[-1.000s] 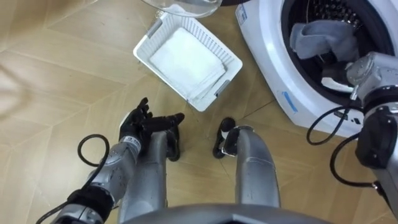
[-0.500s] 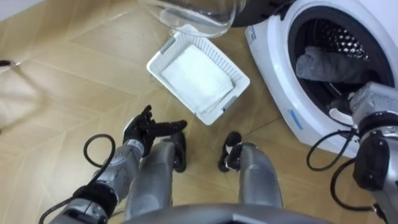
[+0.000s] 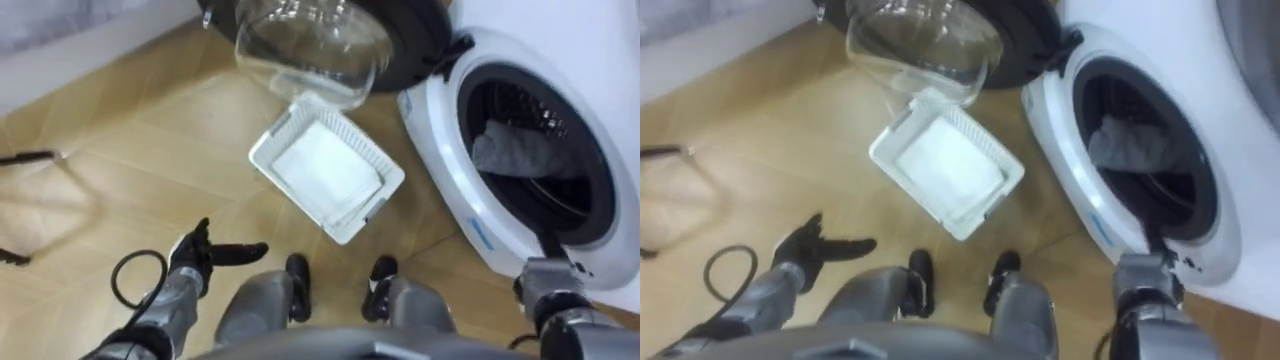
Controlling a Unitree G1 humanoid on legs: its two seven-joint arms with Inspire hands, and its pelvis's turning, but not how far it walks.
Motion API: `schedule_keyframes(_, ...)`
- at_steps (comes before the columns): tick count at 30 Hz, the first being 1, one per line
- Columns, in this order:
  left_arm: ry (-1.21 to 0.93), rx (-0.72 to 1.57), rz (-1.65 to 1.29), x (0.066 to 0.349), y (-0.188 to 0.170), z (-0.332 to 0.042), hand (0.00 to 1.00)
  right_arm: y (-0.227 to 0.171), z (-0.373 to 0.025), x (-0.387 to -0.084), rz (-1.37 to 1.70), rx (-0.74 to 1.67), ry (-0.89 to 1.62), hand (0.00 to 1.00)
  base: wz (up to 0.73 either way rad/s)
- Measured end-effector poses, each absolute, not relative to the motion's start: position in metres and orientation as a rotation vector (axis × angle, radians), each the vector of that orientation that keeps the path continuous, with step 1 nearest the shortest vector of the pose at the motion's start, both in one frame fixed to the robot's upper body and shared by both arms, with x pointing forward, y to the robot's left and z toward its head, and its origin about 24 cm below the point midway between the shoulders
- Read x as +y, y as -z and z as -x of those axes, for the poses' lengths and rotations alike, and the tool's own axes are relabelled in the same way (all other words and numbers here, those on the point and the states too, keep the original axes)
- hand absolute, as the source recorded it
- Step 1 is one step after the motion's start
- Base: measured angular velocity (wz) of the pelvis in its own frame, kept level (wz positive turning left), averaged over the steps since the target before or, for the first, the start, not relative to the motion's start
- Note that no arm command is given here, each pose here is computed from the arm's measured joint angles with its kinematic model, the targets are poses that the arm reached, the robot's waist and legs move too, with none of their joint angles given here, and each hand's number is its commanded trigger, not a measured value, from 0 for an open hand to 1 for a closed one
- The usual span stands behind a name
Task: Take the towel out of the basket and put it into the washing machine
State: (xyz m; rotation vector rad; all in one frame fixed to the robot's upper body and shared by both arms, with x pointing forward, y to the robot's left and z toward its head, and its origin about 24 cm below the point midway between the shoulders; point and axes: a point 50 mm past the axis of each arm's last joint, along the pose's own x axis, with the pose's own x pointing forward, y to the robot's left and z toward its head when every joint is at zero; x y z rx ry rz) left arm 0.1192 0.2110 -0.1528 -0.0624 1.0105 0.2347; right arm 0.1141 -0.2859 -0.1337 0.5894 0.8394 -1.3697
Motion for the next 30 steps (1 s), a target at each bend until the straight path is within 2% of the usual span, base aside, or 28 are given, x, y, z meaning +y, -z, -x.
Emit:
schedule_keyframes(2, -0.277, 1.051, 0.072, 0.216, 0.157, -0.099, 0.00, 0.137, -0.103, -0.285, -0.325, 0.897, 1.191, 0.00, -0.29)
schedule_keyframes(5, -0.346, 1.088, 0.114, 0.224, 0.161, -0.078, 0.00, 0.143, -0.086, -0.279, -0.128, 0.985, 1.007, 0.00, -0.20)
schedule_keyframes(11, -0.361, 1.130, 0.133, 0.227, 0.164, -0.062, 0.00, 0.152, -0.074, -0.261, 0.100, 1.074, 0.656, 0.00, -0.01)
schedule_keyframes(17, -0.311, 1.157, 0.127, 0.225, 0.165, -0.056, 0.00, 0.158, -0.077, -0.243, 0.146, 1.116, 0.448, 0.00, 0.00)
schedule_keyframes(23, -0.298, 1.194, 0.070, 0.228, 0.165, -0.044, 0.00, 0.163, -0.067, -0.236, 0.095, 1.189, 0.326, 0.00, -0.01)
schedule_keyframes(30, -0.227, 1.197, -0.043, 0.230, 0.164, -0.050, 0.00, 0.167, -0.053, -0.233, 0.035, 1.262, 0.232, 0.00, 0.02)
